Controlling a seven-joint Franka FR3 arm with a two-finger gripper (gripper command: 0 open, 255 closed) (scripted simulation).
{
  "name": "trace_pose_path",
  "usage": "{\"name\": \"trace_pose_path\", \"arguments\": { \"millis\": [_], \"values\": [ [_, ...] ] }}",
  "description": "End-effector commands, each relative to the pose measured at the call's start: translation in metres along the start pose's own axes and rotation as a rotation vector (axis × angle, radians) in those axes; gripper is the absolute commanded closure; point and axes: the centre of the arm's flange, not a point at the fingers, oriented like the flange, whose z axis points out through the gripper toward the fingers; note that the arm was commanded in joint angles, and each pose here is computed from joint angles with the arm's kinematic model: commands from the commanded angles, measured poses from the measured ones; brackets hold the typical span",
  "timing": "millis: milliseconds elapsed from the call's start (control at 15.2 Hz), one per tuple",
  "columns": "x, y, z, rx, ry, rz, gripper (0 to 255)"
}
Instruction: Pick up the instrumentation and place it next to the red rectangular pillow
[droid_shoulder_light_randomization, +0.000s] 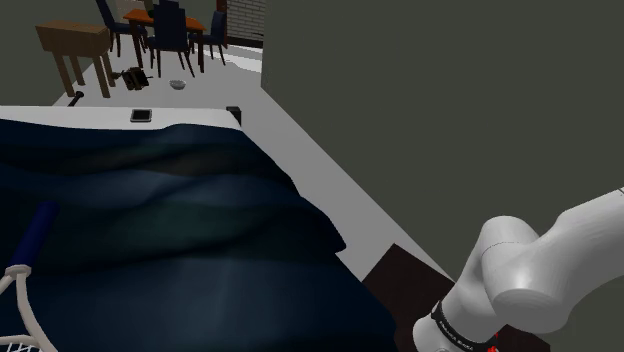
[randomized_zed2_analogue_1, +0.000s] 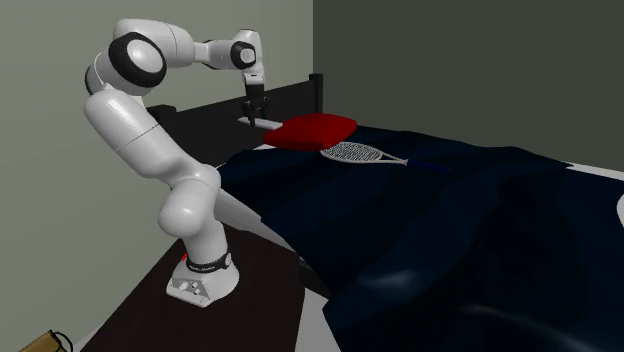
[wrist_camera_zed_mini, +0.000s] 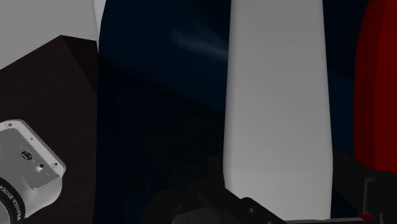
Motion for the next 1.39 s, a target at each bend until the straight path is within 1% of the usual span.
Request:
{"name": "trace_pose_path", "arguments": {
  "millis": [0,1320],
  "values": [
    [0.000,0.000,0.011,0.001,0.000,0.001,255],
    [-0.001,0.001,0.116,0.001,0.000,0.001,255]
  ]
}}
